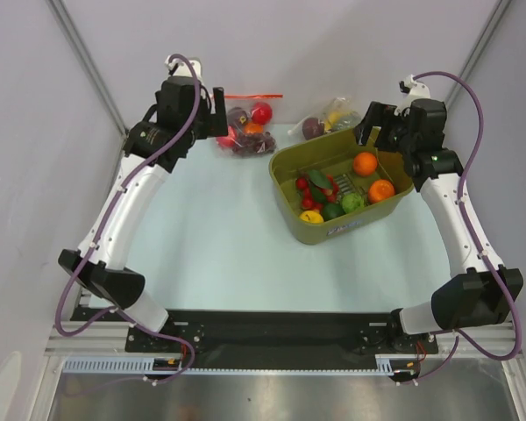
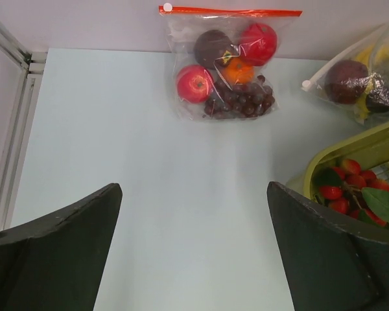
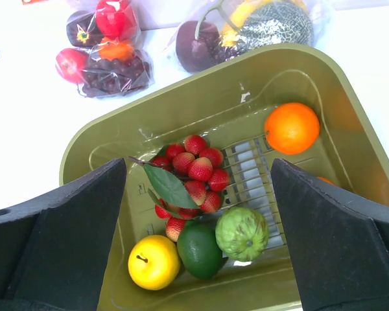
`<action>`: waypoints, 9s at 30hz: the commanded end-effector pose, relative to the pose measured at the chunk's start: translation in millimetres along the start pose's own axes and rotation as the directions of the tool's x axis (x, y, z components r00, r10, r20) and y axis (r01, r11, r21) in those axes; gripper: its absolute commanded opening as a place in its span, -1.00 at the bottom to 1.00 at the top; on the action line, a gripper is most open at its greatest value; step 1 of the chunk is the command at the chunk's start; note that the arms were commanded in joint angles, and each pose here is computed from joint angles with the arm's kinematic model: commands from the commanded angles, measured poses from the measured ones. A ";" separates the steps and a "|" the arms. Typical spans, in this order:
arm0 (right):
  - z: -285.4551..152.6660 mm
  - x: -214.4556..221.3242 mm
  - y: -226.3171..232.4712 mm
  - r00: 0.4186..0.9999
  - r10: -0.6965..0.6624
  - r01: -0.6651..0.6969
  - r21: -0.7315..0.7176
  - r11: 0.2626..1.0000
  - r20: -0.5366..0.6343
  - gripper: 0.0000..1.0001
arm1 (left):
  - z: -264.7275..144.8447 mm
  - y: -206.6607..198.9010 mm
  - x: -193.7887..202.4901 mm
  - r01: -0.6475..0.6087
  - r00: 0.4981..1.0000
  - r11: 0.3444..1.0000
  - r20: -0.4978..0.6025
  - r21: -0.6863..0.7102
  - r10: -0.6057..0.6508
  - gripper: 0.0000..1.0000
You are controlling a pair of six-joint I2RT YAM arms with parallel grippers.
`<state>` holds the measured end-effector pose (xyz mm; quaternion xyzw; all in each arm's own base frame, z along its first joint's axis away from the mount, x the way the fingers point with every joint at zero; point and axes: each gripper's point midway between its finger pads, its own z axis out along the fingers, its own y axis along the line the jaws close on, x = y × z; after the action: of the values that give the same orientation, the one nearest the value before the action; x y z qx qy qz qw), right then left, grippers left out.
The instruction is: Open the zip-top bag and remove the fake food
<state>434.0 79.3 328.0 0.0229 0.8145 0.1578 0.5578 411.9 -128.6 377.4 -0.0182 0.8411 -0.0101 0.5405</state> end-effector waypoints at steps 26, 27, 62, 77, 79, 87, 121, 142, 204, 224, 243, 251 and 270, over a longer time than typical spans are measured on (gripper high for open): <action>-49.4 -22.9 5.2 0.994 -0.067 0.066 0.017 0.998 0.084 1.00 | 214.1 -26.7 8.2 0.292 0.956 0.947 -0.005 0.136 -0.294 1.00; -50.3 -22.1 5.5 0.994 -0.064 0.063 0.016 0.998 0.084 1.00 | 220.4 -18.1 11.9 0.318 0.948 0.943 -0.001 0.103 -0.319 1.00; -6.1 -25.4 -0.5 0.999 -0.039 0.038 0.031 0.999 0.038 0.99 | 340.9 -3.4 144.3 0.436 0.890 0.896 -0.190 0.085 -0.415 -0.47; 9.6 -20.4 10.1 0.999 -0.030 0.031 -0.033 0.999 0.022 0.99 | 257.2 -17.9 153.0 0.261 0.953 0.937 -0.220 0.233 -0.211 -0.99; 11.6 -20.9 16.9 0.999 -0.032 0.034 -0.056 0.998 0.022 0.99 | 233.1 -19.1 154.6 0.206 0.967 0.940 -0.203 0.273 -0.153 -0.99; 25.2 -16.3 63.7 0.996 -0.084 0.082 -0.210 0.974 -0.002 0.99 | 154.4 -19.6 169.6 0.073 0.988 0.903 -0.157 0.423 -0.007 -1.00; 39.0 49.9 212.0 0.952 -0.277 0.127 -0.657 0.743 -0.129 0.99 | 17.9 60.3 214.6 0.249 0.952 0.957 -0.220 0.146 -0.214 0.64; 8.7 49.6 206.0 0.952 -0.278 0.130 -0.646 0.752 -0.132 1.00 | 57.1 121.2 278.1 0.547 0.805 0.829 -0.200 -0.116 -0.559 0.64; -52.3 83.4 336.2 0.913 -0.407 0.133 -0.916 0.378 -0.036 0.45 | -134.2 -31.4 127.4 0.142 0.984 0.290 -0.166 0.946 0.062 -0.99; -50.1 124.0 335.4 0.897 -0.413 -0.015 -0.943 0.331 -0.159 0.59 | -166.4 -53.8 129.7 0.137 0.983 0.131 -0.151 0.982 0.106 -0.99; -97.7 142.7 340.2 0.844 -0.423 -0.311 -0.943 0.117 -0.330 0.15 | -159.7 -53.7 140.6 0.149 0.977 0.164 -0.171 0.975 0.125 -1.00; -101.2 138.7 339.8 0.851 -0.417 -0.297 -0.947 0.120 -0.320 -0.99 | -147.2 -50.1 148.5 0.146 0.974 0.237 -0.182 0.960 0.138 -0.96; -96.0 154.5 338.1 0.842 -0.442 -0.262 -0.950 0.168 -0.310 -0.55 | -143.8 -47.5 154.2 0.142 0.972 0.276 -0.186 0.951 0.141 -0.98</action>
<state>249.5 410.9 305.8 -0.4189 0.6477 0.6077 0.1887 221.0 -180.0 284.5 0.2791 0.7479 -0.5162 0.3104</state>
